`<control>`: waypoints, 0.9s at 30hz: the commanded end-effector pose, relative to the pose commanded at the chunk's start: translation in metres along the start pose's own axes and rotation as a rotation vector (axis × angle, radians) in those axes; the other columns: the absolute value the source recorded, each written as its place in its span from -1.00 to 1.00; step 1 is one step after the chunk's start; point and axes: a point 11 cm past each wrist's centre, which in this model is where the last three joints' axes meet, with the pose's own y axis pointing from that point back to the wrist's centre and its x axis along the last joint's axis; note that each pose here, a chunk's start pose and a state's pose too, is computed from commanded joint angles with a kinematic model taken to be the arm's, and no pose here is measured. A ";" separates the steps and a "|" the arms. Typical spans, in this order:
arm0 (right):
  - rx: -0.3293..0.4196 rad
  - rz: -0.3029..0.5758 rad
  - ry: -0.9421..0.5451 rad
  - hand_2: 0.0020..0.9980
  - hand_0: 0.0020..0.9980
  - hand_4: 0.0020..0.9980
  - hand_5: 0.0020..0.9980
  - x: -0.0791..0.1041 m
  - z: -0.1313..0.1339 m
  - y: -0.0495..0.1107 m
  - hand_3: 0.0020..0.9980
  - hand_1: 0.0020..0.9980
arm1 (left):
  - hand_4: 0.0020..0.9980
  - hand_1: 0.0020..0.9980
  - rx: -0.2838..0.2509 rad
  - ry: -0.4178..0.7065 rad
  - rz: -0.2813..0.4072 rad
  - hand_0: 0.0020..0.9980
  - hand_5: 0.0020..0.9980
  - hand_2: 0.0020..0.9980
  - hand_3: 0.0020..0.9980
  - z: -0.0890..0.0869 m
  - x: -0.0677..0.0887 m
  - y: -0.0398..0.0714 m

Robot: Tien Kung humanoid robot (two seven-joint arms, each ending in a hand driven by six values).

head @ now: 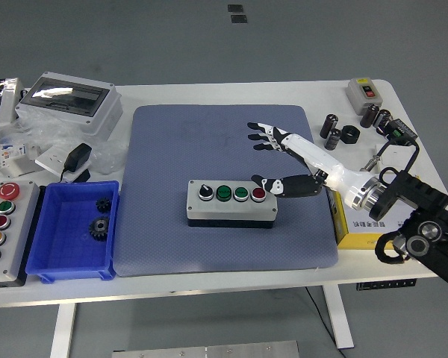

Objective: Pick up the button,place it on the desk,press the button,press the button

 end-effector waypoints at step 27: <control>-0.244 -0.182 0.285 -0.66 -1.00 -0.28 -1.00 -0.016 0.014 -0.008 0.39 -0.83 | 0.32 0.24 0.007 0.001 0.003 0.24 -0.68 0.09 0.19 0.000 0.001 0.000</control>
